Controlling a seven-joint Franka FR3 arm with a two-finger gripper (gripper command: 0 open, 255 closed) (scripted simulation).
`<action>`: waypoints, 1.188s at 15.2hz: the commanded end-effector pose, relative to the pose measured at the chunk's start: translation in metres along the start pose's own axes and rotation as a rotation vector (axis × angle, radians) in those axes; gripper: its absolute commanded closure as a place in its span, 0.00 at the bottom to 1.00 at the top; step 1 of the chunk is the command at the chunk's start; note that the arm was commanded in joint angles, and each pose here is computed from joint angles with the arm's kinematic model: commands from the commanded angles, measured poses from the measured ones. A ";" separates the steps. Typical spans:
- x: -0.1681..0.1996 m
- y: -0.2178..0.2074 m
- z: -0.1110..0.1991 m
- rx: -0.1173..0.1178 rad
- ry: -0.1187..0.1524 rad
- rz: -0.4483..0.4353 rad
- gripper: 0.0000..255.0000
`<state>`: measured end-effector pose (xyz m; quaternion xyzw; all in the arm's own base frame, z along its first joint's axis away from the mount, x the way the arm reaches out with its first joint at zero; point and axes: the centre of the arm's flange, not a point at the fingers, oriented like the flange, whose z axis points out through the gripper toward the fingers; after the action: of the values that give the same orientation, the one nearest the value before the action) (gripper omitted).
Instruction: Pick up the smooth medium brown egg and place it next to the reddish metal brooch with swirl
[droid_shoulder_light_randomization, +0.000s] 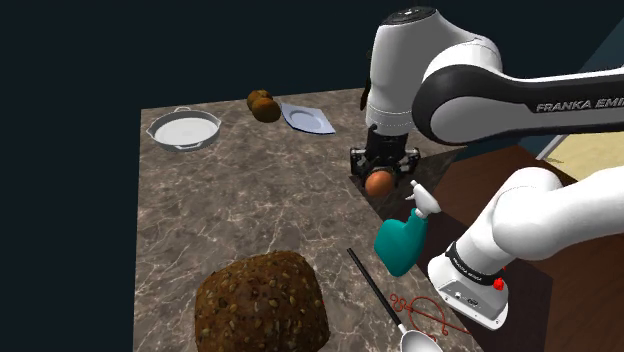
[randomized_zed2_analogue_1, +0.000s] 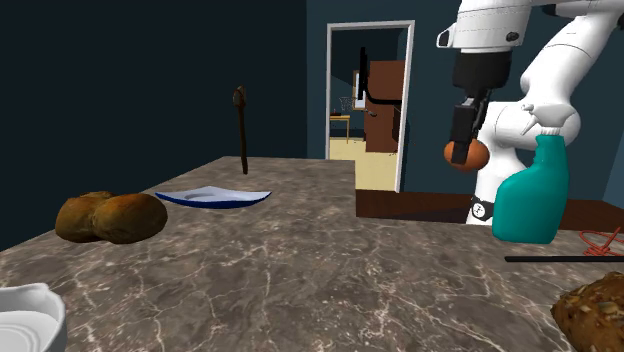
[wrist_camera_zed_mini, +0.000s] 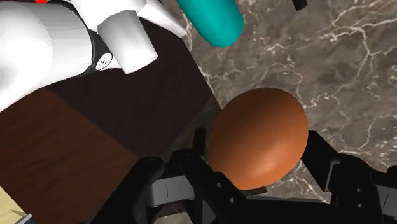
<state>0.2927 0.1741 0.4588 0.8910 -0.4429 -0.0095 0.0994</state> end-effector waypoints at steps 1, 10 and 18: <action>-0.022 0.016 0.002 0.000 -0.001 0.001 1.00; -0.118 0.086 0.008 0.000 -0.001 0.001 1.00; -0.204 0.148 0.013 0.000 -0.001 0.001 1.00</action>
<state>0.0618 0.2413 0.4593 0.8911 -0.4428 -0.0091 0.0987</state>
